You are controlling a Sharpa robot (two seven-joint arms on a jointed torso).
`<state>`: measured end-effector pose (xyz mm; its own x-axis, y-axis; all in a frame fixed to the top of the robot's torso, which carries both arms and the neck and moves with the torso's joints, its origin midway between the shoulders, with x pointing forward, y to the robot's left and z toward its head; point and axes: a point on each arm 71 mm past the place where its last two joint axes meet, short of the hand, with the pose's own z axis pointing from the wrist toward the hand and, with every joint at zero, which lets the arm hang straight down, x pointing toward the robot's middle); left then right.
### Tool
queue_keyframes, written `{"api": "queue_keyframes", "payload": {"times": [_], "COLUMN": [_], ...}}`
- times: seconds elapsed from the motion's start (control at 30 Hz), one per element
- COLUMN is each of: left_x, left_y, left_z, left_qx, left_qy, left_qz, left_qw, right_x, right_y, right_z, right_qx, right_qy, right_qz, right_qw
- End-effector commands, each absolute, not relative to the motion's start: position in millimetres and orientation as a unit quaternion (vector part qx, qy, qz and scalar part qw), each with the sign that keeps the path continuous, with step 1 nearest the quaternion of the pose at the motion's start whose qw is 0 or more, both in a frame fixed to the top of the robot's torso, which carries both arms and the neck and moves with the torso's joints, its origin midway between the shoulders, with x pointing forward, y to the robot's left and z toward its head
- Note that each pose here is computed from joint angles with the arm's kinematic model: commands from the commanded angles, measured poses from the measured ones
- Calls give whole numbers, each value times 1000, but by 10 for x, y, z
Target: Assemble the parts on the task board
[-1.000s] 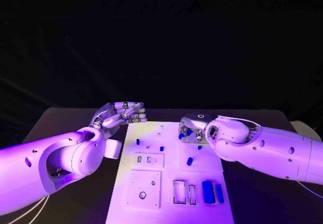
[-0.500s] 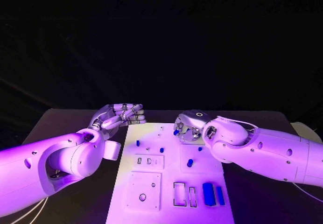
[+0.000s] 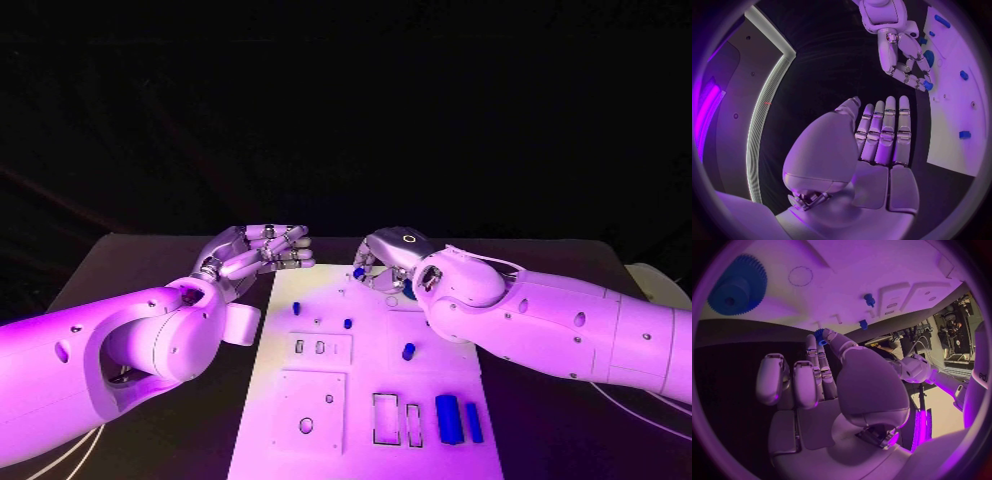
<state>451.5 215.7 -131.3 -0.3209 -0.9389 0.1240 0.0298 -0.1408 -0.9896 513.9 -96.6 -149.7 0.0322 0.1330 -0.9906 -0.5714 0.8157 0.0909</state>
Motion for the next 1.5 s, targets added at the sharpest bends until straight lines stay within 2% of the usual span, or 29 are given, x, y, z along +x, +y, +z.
{"api": "queue_keyframes", "payload": {"times": [0.03, 1.07, 1.5], "left_x": [4506, 4499, 4507], "left_y": [2117, 2097, 2102], "left_z": [-1286, -1254, -1248], "left_qx": [-424, -422, -422], "left_qy": [527, 528, 528], "left_qz": [-628, -630, -630], "left_qw": [384, 382, 383], "right_x": [5171, 5268, 5268], "right_y": [-930, -799, -781], "right_z": [-1505, -1572, -1547], "right_qx": [-169, -175, -171], "right_qy": [648, 668, 654], "right_qz": [252, 232, 248], "right_qw": [698, 685, 694]}}
